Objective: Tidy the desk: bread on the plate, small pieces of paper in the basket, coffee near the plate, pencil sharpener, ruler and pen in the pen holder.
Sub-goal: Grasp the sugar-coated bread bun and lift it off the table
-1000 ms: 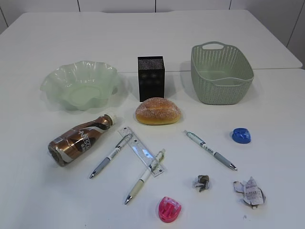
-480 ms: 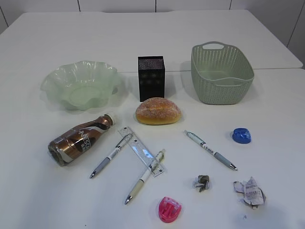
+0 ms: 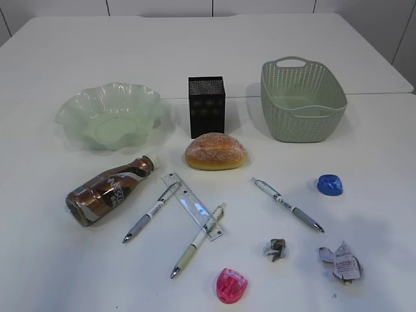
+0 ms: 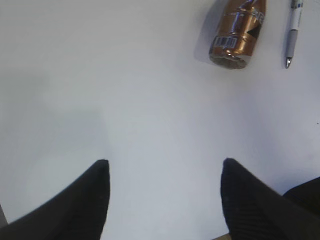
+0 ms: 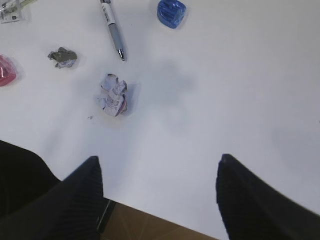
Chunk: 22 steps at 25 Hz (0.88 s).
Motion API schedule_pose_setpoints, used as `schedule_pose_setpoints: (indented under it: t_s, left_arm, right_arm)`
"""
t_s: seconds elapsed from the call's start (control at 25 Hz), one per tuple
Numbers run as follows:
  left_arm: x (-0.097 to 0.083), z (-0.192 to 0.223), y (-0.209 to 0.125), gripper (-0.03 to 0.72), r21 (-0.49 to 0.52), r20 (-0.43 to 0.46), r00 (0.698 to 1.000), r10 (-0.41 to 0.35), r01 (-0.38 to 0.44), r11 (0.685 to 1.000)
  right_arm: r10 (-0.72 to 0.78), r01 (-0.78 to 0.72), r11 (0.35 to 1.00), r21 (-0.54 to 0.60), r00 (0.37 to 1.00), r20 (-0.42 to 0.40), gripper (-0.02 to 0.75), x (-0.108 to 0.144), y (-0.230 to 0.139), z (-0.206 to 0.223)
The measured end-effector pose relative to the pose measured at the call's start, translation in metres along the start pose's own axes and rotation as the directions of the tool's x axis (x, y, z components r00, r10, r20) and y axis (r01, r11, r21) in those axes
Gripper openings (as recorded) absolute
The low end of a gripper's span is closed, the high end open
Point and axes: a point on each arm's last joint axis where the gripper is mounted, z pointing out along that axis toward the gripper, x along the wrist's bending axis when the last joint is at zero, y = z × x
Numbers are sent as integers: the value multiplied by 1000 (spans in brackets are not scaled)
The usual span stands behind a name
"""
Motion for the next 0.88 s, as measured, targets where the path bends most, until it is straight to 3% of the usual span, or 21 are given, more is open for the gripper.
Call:
schedule_pose_setpoints:
  t_s: [0.2,0.56,0.88]
  left_arm:
    - [-16,11,18,489,11,38,995,94,-94,995]
    - [-34,25,72,489,-17,57,980,189,-189,982]
    - [-79,63,120,503,-27,42,932,359,-358,933]
  right_arm:
    - [-101,101,995,21,995,-17,551,-5,16,9]
    - [25,-14,986,168,998,-61,551,-13,34,57]
    - [118,-104,972,213,991,-55,551,-18,47,73]
